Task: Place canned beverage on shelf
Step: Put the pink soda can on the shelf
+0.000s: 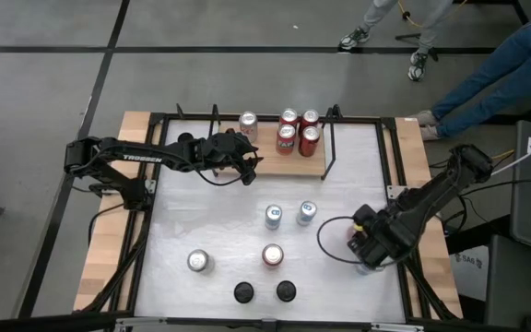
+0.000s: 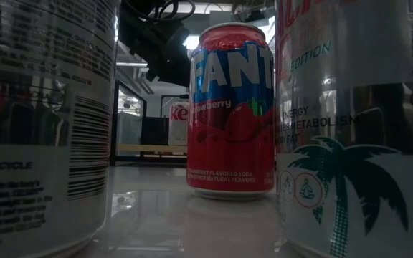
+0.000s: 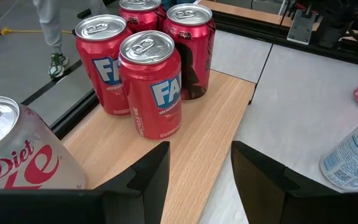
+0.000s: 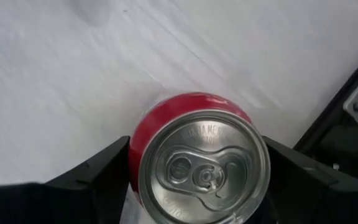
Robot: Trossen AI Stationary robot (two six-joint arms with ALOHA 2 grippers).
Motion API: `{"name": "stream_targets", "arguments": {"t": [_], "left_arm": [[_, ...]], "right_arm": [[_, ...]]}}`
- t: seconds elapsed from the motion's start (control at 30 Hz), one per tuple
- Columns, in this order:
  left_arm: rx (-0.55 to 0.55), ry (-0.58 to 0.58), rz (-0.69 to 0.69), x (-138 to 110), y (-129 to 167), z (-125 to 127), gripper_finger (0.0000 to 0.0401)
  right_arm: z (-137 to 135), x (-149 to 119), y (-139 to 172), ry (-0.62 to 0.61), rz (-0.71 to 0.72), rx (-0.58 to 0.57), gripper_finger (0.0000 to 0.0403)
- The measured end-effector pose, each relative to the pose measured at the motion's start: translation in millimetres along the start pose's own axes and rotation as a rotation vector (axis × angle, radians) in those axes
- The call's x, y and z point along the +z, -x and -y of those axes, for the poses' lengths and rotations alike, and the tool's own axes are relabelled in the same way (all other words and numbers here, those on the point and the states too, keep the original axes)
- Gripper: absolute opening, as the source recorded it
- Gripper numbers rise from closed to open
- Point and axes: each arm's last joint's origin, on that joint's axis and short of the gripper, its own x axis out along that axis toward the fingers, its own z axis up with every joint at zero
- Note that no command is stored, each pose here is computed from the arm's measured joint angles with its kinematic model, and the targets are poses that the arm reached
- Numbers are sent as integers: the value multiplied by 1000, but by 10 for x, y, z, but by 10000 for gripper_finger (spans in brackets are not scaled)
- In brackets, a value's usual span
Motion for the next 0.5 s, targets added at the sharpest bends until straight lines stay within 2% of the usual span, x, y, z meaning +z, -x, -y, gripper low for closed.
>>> {"name": "stream_targets", "arguments": {"t": [0.27,0.5], "left_arm": [[0,-39,1,6,12,-2,163],[-5,-67,47,105,174,-28,163]], "right_arm": [[-16,338,-78,51,20,9,290],[25,644,-151,85,66,-4,290]]}}
